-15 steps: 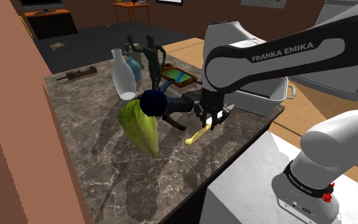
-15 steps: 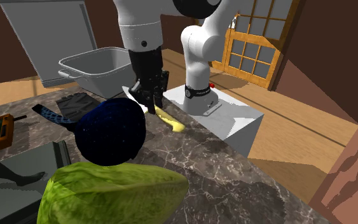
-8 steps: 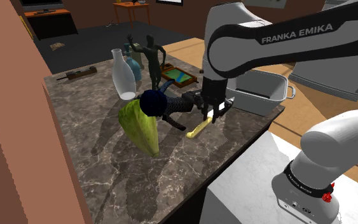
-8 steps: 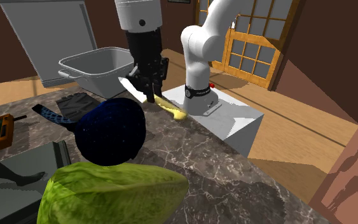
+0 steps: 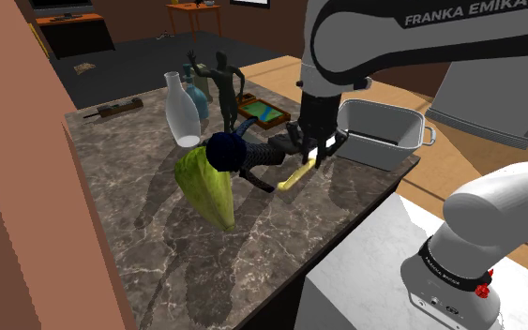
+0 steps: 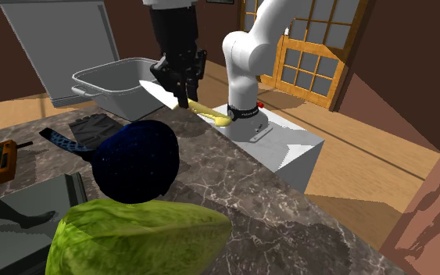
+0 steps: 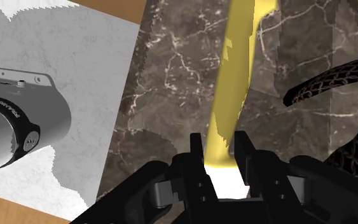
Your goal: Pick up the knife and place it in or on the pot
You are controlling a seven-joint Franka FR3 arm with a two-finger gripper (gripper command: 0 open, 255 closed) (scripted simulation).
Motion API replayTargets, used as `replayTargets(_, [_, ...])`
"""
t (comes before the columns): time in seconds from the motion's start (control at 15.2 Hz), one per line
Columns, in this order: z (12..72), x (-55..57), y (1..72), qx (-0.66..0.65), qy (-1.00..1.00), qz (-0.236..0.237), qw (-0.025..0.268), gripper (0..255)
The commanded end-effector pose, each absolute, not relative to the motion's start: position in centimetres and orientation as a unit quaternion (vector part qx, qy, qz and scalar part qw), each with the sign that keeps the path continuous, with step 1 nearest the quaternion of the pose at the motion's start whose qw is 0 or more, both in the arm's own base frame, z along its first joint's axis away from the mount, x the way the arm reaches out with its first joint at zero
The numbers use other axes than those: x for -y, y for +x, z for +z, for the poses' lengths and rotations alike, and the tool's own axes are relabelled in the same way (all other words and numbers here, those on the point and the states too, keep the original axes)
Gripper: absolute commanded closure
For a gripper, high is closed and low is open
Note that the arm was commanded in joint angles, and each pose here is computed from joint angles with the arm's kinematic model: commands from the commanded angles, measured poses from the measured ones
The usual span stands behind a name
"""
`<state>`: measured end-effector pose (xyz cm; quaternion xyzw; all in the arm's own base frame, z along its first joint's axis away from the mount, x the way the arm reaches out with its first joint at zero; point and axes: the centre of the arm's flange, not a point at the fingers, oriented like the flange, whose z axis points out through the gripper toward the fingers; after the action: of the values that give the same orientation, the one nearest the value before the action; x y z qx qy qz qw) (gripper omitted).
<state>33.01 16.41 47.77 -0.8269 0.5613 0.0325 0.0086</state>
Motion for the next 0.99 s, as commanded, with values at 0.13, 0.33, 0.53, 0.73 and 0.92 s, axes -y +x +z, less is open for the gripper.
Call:
replayTargets(0.13, [49.9, -16.4, 33.1, -0.561, -0.827, 0.033, 0.008, 255])
replayTargets(0.33, [51.4, -16.4, 33.1, -0.561, -0.827, 0.033, 0.008, 255])
replayTargets(0.53, [53.0, -16.4, 33.1, -0.561, -0.827, 0.033, 0.008, 255])
replayTargets(0.73, [54.0, -15.1, 33.2, -0.561, -0.827, 0.033, 0.008, 255])
replayTargets(0.92, [54.2, -11.2, 33.4, -0.561, -0.827, 0.033, 0.008, 255])
